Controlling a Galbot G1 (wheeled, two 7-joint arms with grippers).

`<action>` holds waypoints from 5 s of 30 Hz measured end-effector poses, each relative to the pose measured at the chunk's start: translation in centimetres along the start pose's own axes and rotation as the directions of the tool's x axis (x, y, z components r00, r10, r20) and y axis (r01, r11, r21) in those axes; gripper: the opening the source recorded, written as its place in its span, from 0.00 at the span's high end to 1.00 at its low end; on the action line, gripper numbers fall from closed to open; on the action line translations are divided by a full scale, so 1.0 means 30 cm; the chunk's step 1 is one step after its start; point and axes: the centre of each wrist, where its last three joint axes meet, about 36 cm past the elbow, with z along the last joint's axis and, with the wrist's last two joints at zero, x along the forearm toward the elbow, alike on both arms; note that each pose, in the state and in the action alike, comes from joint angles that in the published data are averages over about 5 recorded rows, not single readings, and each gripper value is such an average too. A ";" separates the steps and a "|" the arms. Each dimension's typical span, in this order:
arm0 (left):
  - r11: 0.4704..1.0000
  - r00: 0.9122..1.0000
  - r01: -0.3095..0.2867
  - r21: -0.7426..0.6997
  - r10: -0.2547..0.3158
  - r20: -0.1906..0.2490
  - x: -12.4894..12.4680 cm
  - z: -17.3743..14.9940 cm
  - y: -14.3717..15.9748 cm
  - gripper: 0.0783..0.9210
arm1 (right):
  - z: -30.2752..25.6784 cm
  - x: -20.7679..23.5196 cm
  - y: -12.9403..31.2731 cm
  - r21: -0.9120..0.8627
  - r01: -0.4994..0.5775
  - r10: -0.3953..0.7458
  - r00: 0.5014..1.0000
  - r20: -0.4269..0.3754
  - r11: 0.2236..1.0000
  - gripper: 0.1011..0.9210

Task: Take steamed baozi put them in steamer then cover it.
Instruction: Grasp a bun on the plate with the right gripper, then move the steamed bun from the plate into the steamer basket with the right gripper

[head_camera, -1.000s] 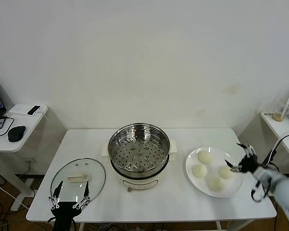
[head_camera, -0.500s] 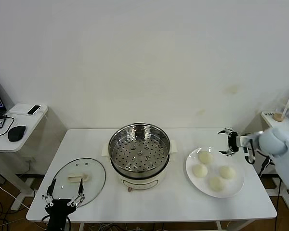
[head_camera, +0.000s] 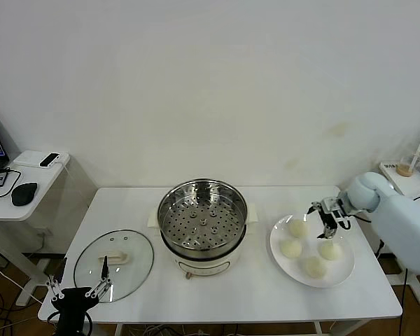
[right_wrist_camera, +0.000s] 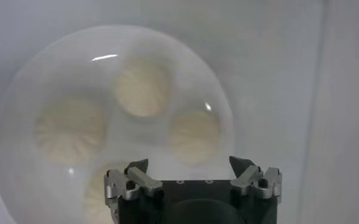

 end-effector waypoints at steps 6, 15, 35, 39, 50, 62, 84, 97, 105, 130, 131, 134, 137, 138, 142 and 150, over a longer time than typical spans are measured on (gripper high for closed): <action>1.000 1.000 0.018 -0.009 -0.018 0.008 0.000 0.005 0.015 0.12 | -0.013 -0.050 -0.032 0.004 0.012 -0.012 1.000 -0.020 1.000 0.12; 1.000 1.000 0.023 -0.018 -0.023 0.011 0.000 0.019 0.019 0.12 | -0.043 -0.122 -0.060 0.001 0.019 -0.019 0.999 -0.034 1.000 0.12; 0.999 0.999 0.025 -0.028 -0.024 0.021 -0.004 0.026 0.026 0.12 | -0.083 -0.172 -0.083 -0.001 0.028 -0.028 0.998 -0.059 1.000 0.30; 0.999 0.999 0.026 -0.028 -0.025 0.024 -0.003 0.021 0.025 0.12 | -0.084 -0.177 -0.084 -0.003 0.028 -0.028 0.998 -0.058 1.000 0.35; 0.999 0.999 0.026 -0.028 -0.025 0.034 -0.002 0.009 0.024 0.12 | -0.069 -0.127 -0.093 -0.001 0.029 -0.029 0.998 -0.056 1.000 0.38; 0.999 0.999 0.018 -0.029 -0.017 0.034 -0.012 0.018 0.020 0.12 | -0.072 0.124 -0.150 0.025 -0.034 0.034 0.999 -0.012 0.999 0.37; 0.999 0.999 0.006 -0.034 -0.005 0.050 -0.015 -0.008 0.036 0.12 | -0.469 0.588 -0.423 0.252 -0.256 0.219 0.962 0.165 0.933 0.37; 0.999 0.999 0.028 -0.032 -0.026 0.046 -0.020 -0.004 0.054 0.12 | -0.893 0.490 -0.474 0.511 -0.255 0.135 0.956 0.261 0.821 0.37; 0.999 0.998 0.049 -0.021 -0.048 0.045 -0.020 -0.006 0.068 0.12 | -1.041 0.367 -0.463 0.649 -0.235 0.093 0.965 0.245 0.724 0.37; 0.997 0.995 0.078 -0.017 -0.077 0.058 -0.029 -0.017 0.093 0.12 | -1.156 0.111 -0.496 0.839 -0.191 0.090 0.982 0.169 0.509 0.34; 0.997 0.995 0.078 -0.017 -0.077 0.059 -0.029 -0.017 0.093 0.12 | -1.158 0.108 -0.497 0.841 -0.190 0.090 0.982 0.167 0.506 0.32; 0.997 0.995 0.079 -0.016 -0.078 0.060 -0.029 -0.018 0.093 0.12 | -1.160 0.102 -0.501 0.845 -0.187 0.089 0.982 0.164 0.500 0.23; 0.997 0.995 0.078 -0.014 -0.077 0.062 -0.028 -0.024 0.091 0.12 | -1.157 0.103 -0.502 0.845 -0.184 0.087 0.983 0.162 0.503 0.15; 0.997 0.995 0.078 -0.013 -0.077 0.064 -0.027 -0.027 0.090 0.12 | -1.155 0.107 -0.503 0.842 -0.184 0.086 0.983 0.162 0.507 0.14; 0.997 0.995 0.076 -0.012 -0.075 0.070 -0.029 -0.040 0.091 0.12 | -1.144 0.147 -0.507 0.818 -0.189 0.082 0.982 0.173 0.543 0.12; 0.998 0.995 0.063 -0.001 -0.063 0.076 -0.041 -0.069 0.101 0.12 | -1.078 0.314 -0.480 0.706 -0.193 0.087 0.979 0.184 0.681 0.12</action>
